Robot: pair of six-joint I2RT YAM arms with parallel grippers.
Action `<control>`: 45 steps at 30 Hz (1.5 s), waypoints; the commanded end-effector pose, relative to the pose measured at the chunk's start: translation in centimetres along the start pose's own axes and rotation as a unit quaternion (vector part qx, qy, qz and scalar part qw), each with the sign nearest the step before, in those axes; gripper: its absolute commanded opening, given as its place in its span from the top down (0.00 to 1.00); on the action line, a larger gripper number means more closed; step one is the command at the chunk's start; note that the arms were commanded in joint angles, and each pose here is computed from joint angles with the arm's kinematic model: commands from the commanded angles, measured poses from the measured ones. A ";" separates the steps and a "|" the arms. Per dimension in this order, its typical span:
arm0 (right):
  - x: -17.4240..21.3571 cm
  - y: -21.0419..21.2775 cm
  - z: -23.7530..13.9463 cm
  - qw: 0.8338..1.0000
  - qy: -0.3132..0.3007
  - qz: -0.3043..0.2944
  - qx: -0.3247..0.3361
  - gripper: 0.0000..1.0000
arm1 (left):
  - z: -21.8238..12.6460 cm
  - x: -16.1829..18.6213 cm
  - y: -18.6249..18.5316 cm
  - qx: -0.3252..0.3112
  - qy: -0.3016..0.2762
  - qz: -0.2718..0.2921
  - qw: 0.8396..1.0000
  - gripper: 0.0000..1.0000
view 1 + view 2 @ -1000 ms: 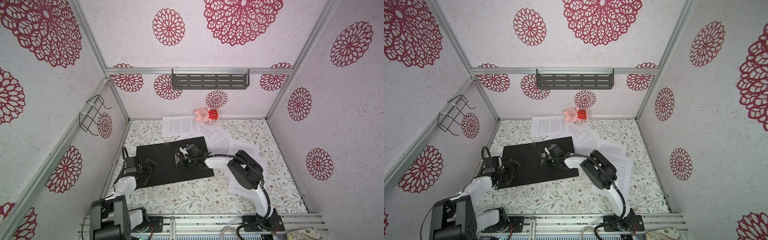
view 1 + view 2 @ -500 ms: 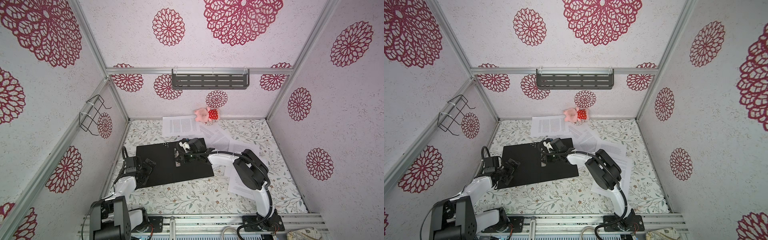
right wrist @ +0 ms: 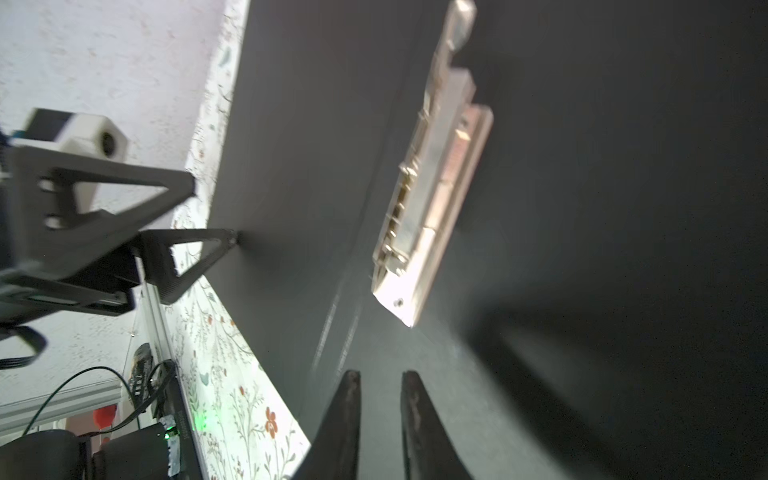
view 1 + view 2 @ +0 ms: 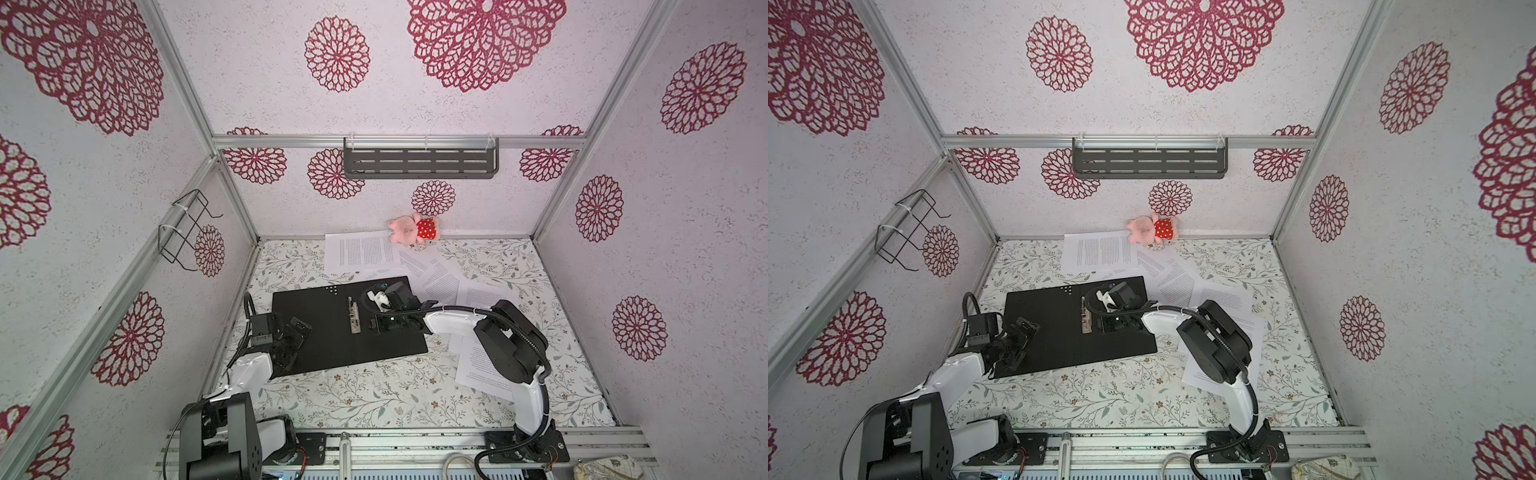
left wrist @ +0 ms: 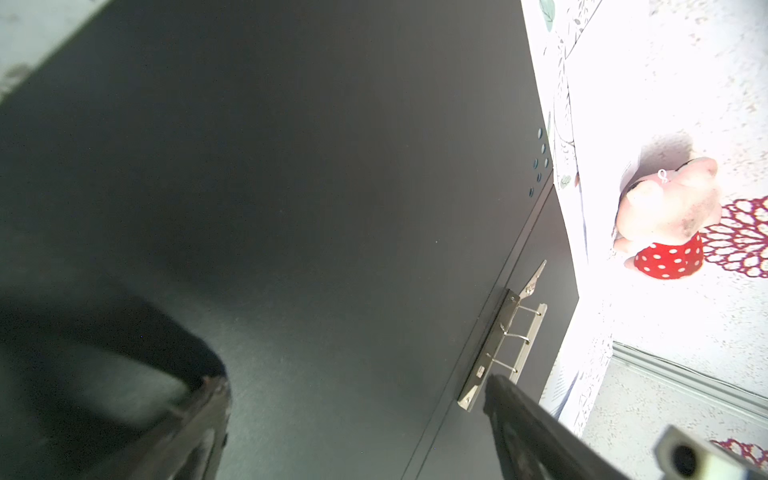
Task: Put the files into the folder
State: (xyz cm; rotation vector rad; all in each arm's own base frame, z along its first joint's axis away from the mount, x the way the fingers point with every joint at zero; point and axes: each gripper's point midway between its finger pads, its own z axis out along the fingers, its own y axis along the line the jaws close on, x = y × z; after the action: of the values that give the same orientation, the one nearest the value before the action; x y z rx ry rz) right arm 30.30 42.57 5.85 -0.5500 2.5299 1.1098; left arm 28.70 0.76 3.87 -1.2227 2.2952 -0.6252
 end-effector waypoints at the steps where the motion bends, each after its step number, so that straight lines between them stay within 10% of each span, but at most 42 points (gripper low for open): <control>1: -0.9 0.4 -2.6 0.999 -0.030 -0.018 0.011 0.69 | 0.1 1.5 3.1 -0.059 0.021 -0.009 0.998 0.01; 14: -0.5 -9.0 -10.2 0.988 -0.086 0.040 0.119 0.22 | -1.0 1.9 -5.1 0.037 0.044 0.077 0.995 0.01; 24: 1.5 -10.9 -10.1 0.987 -0.066 0.068 0.129 0.21 | 1.3 5.8 -8.6 0.056 0.105 0.133 0.984 0.01; 45: 6.8 -5.5 -5.6 0.995 -0.027 0.090 0.037 0.25 | -2.2 5.8 1.1 -0.056 0.039 0.094 0.993 0.01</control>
State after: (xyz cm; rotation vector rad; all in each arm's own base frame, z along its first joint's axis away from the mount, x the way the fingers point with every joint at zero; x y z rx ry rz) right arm 27.80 33.65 4.66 -0.3304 2.5188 1.0319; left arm 25.21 -4.02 4.32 -0.9684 2.4964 -0.5522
